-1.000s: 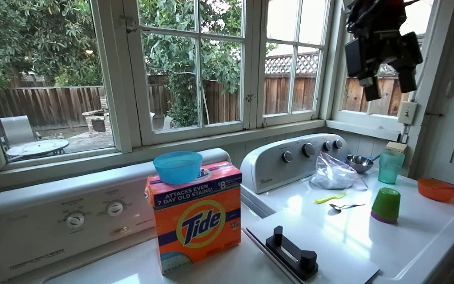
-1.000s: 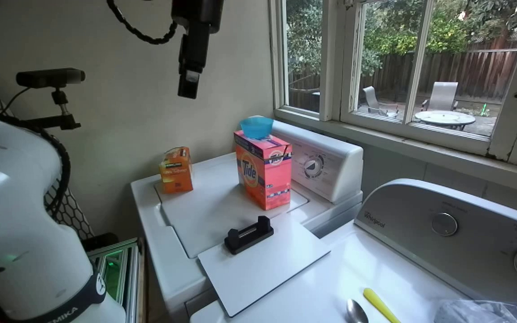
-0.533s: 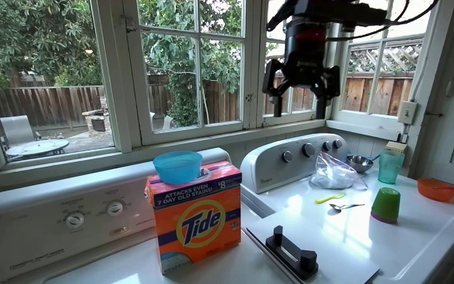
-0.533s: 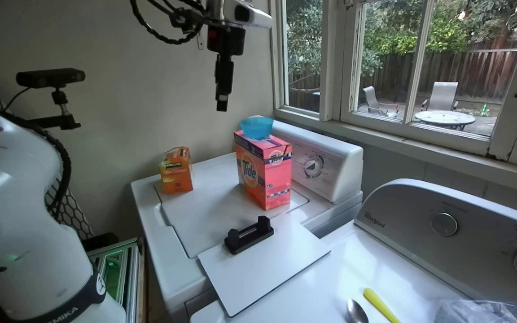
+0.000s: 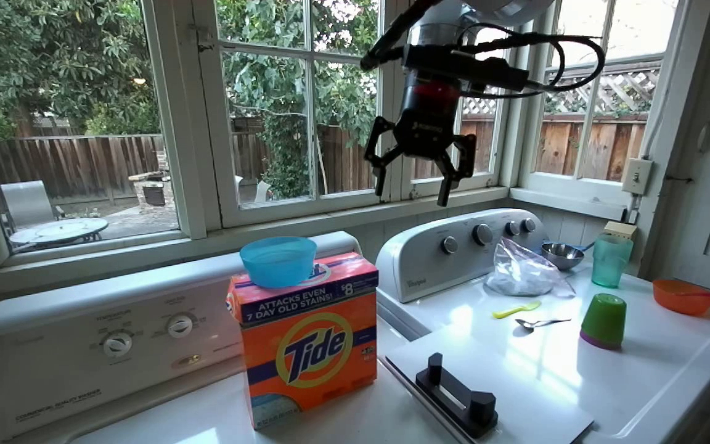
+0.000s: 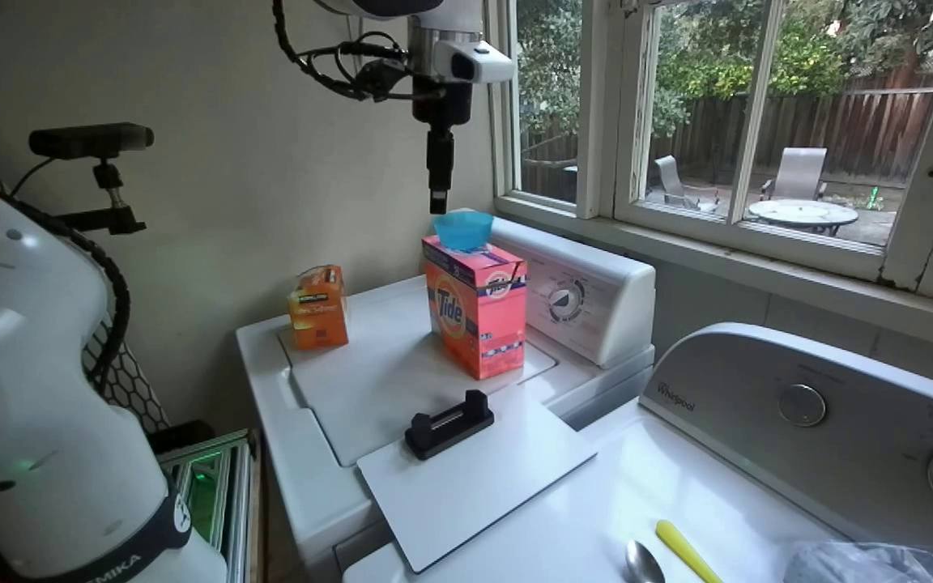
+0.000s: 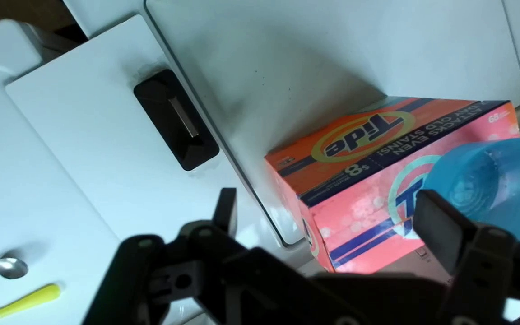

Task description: Take the blue cup off of the box and put it on the washing machine

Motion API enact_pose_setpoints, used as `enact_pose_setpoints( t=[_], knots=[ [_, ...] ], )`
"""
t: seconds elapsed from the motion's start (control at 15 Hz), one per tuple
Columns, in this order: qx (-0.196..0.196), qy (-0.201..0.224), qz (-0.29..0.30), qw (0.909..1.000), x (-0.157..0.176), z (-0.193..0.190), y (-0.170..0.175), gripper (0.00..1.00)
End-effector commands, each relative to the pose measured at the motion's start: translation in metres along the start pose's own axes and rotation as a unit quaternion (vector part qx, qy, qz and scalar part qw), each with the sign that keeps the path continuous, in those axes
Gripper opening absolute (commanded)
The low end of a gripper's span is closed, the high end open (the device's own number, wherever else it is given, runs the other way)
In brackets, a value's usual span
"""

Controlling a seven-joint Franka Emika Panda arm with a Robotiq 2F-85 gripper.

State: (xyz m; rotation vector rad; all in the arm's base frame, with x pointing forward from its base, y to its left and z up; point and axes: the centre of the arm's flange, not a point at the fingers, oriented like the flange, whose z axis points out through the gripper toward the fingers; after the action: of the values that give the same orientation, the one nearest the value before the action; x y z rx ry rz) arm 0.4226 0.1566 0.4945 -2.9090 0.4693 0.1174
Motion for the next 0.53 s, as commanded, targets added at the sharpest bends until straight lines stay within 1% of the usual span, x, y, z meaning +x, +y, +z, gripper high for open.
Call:
enact_pose_setpoints(
  t=[0.0,0.13,0.2,0.33,0.47],
  knots=[
    [0.001,0.001,0.000,1.0000,0.000,-0.001,0.000,1.00],
    [0.002,0.003,0.000,1.0000,0.000,-0.003,-0.001,1.00],
    [0.012,-0.008,0.001,0.9999,0.002,0.005,-0.007,1.00],
    [0.025,-0.014,0.006,0.9996,0.006,0.021,-0.027,1.00],
    [0.032,-0.013,-0.003,0.9994,0.011,0.038,-0.046,1.00]
  ],
)
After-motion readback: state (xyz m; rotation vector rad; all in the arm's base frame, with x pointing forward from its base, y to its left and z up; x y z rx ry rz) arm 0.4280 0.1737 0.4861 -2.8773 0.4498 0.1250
